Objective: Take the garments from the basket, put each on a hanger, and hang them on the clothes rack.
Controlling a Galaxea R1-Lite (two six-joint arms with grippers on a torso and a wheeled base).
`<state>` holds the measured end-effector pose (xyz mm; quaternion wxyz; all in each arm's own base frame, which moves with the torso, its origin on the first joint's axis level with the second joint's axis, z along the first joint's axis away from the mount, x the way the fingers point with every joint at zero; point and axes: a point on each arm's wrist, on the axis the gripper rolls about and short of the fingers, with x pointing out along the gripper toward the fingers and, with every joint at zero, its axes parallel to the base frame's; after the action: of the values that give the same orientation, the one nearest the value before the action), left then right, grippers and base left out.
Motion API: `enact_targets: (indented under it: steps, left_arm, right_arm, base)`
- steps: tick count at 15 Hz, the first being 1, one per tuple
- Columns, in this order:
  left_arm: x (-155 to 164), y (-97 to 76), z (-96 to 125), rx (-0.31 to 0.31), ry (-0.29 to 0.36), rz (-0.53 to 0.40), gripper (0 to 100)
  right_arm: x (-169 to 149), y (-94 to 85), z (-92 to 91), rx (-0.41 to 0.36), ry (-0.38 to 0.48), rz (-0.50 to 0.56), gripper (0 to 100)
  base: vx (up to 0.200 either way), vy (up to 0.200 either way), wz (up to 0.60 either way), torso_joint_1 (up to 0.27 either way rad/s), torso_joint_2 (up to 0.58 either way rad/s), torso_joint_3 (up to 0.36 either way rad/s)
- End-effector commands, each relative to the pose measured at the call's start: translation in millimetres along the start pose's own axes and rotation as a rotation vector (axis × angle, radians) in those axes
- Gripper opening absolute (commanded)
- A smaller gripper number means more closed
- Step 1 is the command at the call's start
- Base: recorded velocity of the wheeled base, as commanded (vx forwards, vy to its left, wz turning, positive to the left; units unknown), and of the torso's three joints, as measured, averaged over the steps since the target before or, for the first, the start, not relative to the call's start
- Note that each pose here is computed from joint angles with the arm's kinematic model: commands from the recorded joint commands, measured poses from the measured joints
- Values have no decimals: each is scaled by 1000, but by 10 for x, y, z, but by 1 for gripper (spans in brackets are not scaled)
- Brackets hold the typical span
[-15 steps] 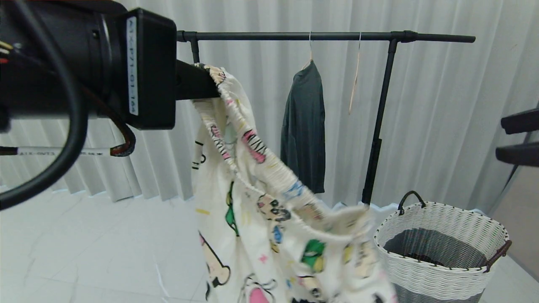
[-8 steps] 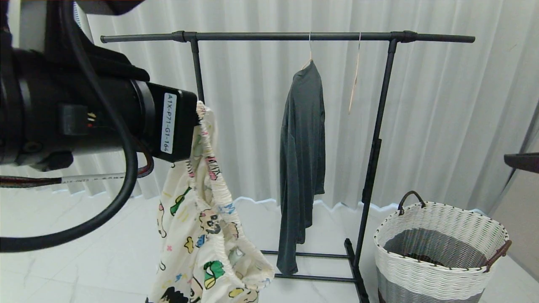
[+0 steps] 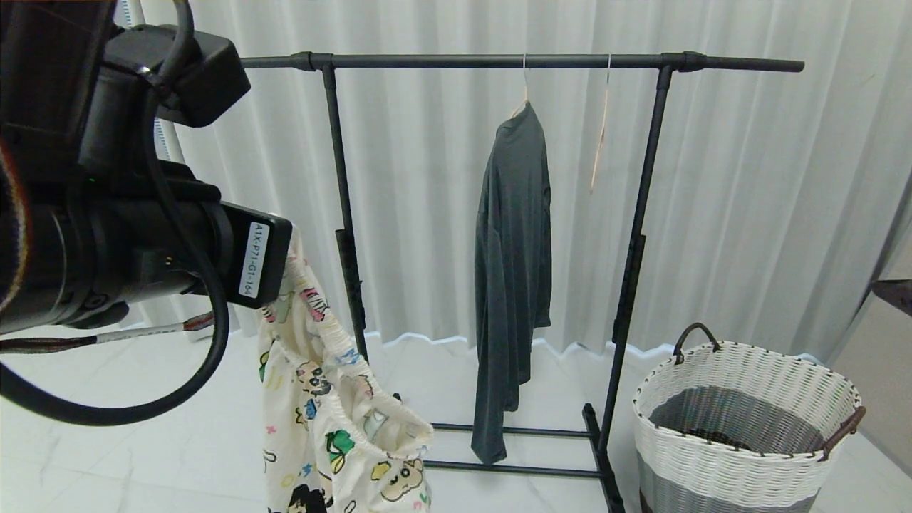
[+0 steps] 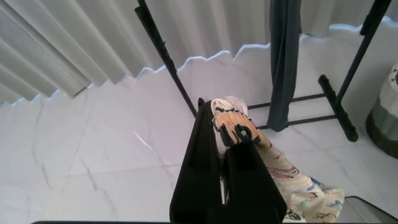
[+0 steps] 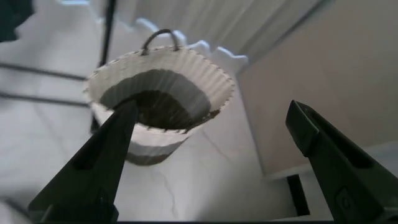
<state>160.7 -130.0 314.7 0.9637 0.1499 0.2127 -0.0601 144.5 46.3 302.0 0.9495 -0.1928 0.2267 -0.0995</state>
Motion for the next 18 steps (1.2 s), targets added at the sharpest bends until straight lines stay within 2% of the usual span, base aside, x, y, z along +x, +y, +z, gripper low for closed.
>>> enact_targets:
  steps: [1, 4, 8, 16, 18]
  left_arm:
    - [-14, 25, -7, -4, -2, 6, 0]
    - [-13, 25, -17, -3, 1, 7, 0]
    - [-5, 20, -32, 2, 7, 7, 0]
    - [-24, 34, -47, 1, 6, 7, 0]
    - [-33, 40, -46, -1, 3, 7, 0]
  right_arm:
    - [79, 56, -54, -6, 13, 1, 100]
    - [98, 45, 26, 45, -57, 53, 100]
    - [102, 31, 36, 56, -69, 68, 100]
    - [107, 36, 38, 56, -73, 89, 100]
    - [96, 29, 41, 58, -76, 88, 100]
  base:
    - [0, 0, 0, 0, 0, 0]
    - [0, 0, 0, 52, -101, -29]
    - [0, 0, 0, 193, -158, -209]
    - [0, 0, 0, 151, -548, -218]
    - [0, 0, 0, 322, -486, -237]
